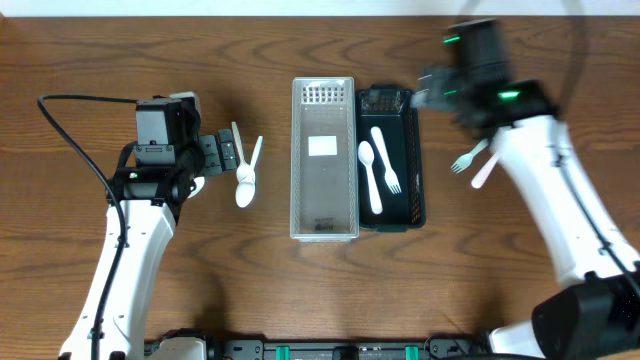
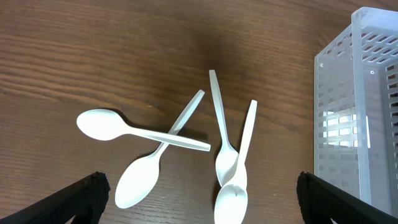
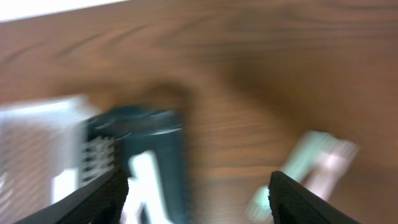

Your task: Pack container

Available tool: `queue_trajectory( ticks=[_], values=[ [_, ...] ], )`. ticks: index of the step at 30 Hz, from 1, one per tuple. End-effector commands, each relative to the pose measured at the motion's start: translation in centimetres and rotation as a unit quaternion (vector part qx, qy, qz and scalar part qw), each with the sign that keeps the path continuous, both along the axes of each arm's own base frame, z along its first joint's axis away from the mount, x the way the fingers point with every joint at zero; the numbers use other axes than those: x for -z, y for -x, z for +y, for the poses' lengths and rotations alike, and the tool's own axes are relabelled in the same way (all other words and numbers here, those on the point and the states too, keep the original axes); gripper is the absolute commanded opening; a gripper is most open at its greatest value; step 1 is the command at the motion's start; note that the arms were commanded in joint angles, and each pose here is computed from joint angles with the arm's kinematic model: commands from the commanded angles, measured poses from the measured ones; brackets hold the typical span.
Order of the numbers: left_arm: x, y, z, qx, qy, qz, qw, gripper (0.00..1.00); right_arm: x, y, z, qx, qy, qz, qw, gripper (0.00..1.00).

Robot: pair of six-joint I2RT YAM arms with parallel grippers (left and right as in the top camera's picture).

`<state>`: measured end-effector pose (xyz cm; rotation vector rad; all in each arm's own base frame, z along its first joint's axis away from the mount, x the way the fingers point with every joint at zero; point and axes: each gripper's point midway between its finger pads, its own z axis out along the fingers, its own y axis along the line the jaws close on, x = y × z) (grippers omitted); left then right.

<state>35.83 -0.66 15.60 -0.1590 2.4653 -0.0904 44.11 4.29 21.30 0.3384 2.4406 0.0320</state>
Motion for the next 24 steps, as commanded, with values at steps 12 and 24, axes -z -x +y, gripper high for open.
queue_trajectory(
  ticks=[12,24],
  values=[
    [-0.6,-0.4,0.3,-0.002,-0.005,-0.007,1.0,0.98,14.8,2.1,-11.2,0.164,-0.063,0.193,0.965,0.64],
    [-0.6,-0.4,0.3,-0.002,-0.005,-0.007,1.0,0.98,20.4,3.7,-11.9,0.177,-0.04,0.268,0.946,0.66]
  ],
)
